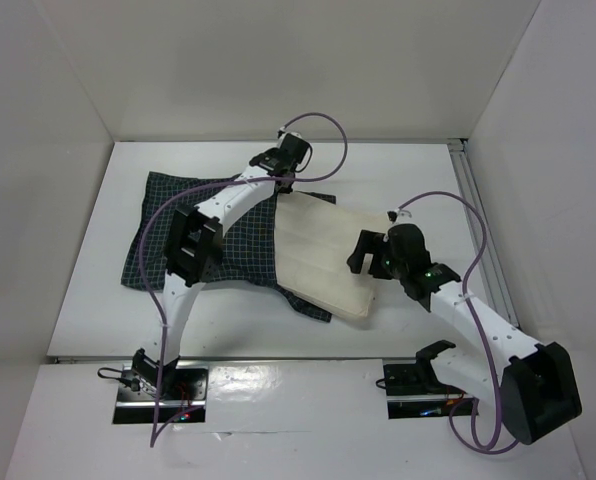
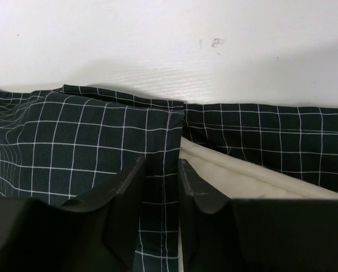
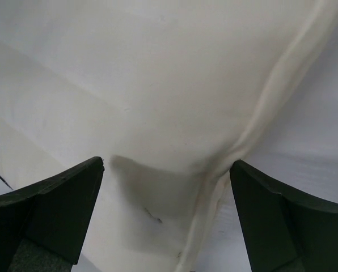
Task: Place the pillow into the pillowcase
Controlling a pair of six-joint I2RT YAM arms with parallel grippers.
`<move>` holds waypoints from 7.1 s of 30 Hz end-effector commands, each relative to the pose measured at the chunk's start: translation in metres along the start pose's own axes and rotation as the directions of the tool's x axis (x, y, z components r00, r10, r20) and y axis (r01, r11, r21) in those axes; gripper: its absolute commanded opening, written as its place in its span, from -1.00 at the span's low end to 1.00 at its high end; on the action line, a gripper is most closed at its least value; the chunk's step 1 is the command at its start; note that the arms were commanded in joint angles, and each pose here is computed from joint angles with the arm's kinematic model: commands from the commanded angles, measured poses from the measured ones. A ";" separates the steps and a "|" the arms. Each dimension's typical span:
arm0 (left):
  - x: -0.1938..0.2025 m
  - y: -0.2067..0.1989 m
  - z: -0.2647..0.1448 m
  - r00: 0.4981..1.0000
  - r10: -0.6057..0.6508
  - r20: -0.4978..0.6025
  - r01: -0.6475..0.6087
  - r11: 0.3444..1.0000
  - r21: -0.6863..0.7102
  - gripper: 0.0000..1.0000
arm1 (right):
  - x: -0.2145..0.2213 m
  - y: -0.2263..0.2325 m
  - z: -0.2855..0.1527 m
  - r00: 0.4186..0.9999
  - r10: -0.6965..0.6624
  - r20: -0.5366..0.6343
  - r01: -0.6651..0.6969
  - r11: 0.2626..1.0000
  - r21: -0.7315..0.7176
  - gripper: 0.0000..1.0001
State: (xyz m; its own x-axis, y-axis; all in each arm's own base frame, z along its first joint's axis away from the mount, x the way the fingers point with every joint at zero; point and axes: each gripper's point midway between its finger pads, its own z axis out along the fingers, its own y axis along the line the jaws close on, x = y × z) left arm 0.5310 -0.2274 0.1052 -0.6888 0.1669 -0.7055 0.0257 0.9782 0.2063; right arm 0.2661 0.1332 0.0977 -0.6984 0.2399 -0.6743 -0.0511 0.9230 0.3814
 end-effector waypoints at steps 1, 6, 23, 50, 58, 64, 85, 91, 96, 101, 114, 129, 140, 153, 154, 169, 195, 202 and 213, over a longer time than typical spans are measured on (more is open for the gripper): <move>-0.004 0.001 0.002 1.000 0.022 0.008 -0.022 0.999 -0.025 -0.18 | -0.036 0.006 -0.009 0.992 0.042 0.121 -0.046 0.999 0.024 0.99; -0.007 0.007 -0.004 1.000 0.020 0.014 -0.019 0.999 -0.044 -0.59 | -0.042 0.013 0.008 0.988 0.121 0.094 -0.125 0.992 0.036 0.99; -0.037 -0.029 -0.067 0.998 -0.036 0.053 0.020 0.961 0.276 -1.00 | -0.067 -0.027 0.028 0.936 0.309 0.169 -0.326 0.942 0.082 0.99; -0.060 -0.081 -0.237 0.981 -0.116 0.158 -0.032 0.701 0.712 -1.00 | -0.157 0.132 -0.045 0.940 -0.018 0.339 0.188 0.859 -0.477 -1.00; -0.020 -0.143 -0.230 1.000 -0.001 0.021 -0.017 0.594 0.804 -1.00 | -0.054 0.118 0.052 0.993 -0.078 0.088 0.107 0.908 -0.406 -1.00; -0.025 -0.150 -0.235 1.000 -0.007 0.026 -0.018 0.583 0.812 -1.00 | -0.074 0.159 0.026 0.979 -0.126 0.159 0.187 0.864 -0.467 -1.00; 0.046 -0.167 -0.137 0.980 0.136 -0.144 0.005 0.711 0.704 -1.00 | -0.087 0.135 -0.056 0.945 -0.012 0.325 0.155 0.895 -0.418 -1.00; 0.011 -0.182 -0.281 0.992 0.042 -0.123 0.102 0.339 0.935 -1.00 | -0.099 0.127 -0.025 0.916 -0.030 0.400 0.179 0.923 -0.341 -1.00; 0.018 -0.166 -0.271 0.987 -0.014 -0.159 0.150 0.419 0.896 -1.00 | -0.088 0.125 -0.016 0.926 -0.018 0.376 0.157 0.926 -0.344 -1.00; 0.022 -0.153 -0.248 0.982 0.005 -0.189 0.164 0.478 0.863 -0.19 | -0.066 0.101 -0.020 0.945 -0.029 0.325 0.128 0.949 -0.289 -1.00; 0.037 0.052 -0.234 0.923 -0.384 -0.019 0.360 0.847 0.391 0.35 | -0.066 0.061 -0.034 0.952 -0.208 0.225 0.219 0.975 -0.028 0.98; 0.234 0.042 -0.189 0.791 -0.580 -0.195 0.594 0.652 0.471 0.46 | 0.006 0.173 -0.031 0.760 -0.642 0.098 0.650 0.749 -0.131 0.98; 0.256 0.014 -0.169 0.779 -0.559 -0.286 0.615 0.591 0.522 0.25 | 0.064 0.159 0.003 0.719 -0.694 -0.023 0.683 0.712 -0.163 0.93; 0.224 0.015 -0.185 0.788 -0.572 -0.228 0.582 0.570 0.580 -1.00 | 0.060 0.199 0.042 0.798 -0.602 0.018 0.582 0.762 -0.285 -1.00; 0.206 0.012 -0.196 0.802 -0.561 -0.206 0.549 0.554 0.626 -1.00 | 0.038 0.210 0.043 0.822 -0.567 0.053 0.554 0.775 -0.304 -1.00; 0.027 -0.036 -0.314 0.903 -0.429 0.010 0.118 0.272 0.955 -1.00 | -0.151 0.273 0.050 0.911 -0.252 0.326 0.379 0.825 -0.419 -1.00; 0.033 0.066 -0.259 0.908 -0.418 -0.010 0.336 0.714 0.614 0.20 | 0.025 0.203 0.012 0.957 -0.275 0.094 0.289 0.869 -0.401 -0.99; 0.044 0.103 -0.158 0.941 -0.335 -0.051 0.338 0.919 0.201 0.37 | 0.015 0.183 -0.010 0.906 -0.399 0.138 0.419 0.891 -0.173 1.00; 0.072 0.143 -0.090 0.934 -0.319 -0.160 0.300 0.945 -0.128 0.39 | -0.049 0.108 0.001 0.993 -0.055 0.106 0.074 0.979 -0.188 1.00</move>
State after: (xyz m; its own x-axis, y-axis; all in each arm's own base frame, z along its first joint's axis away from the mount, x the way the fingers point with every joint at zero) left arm 0.4201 -0.1028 0.1492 -0.7555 -0.1997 -0.6240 -0.2371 0.9712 -0.0237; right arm 0.3014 0.2253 0.1994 -0.5023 0.1665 -0.8485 -0.2459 0.9132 0.3248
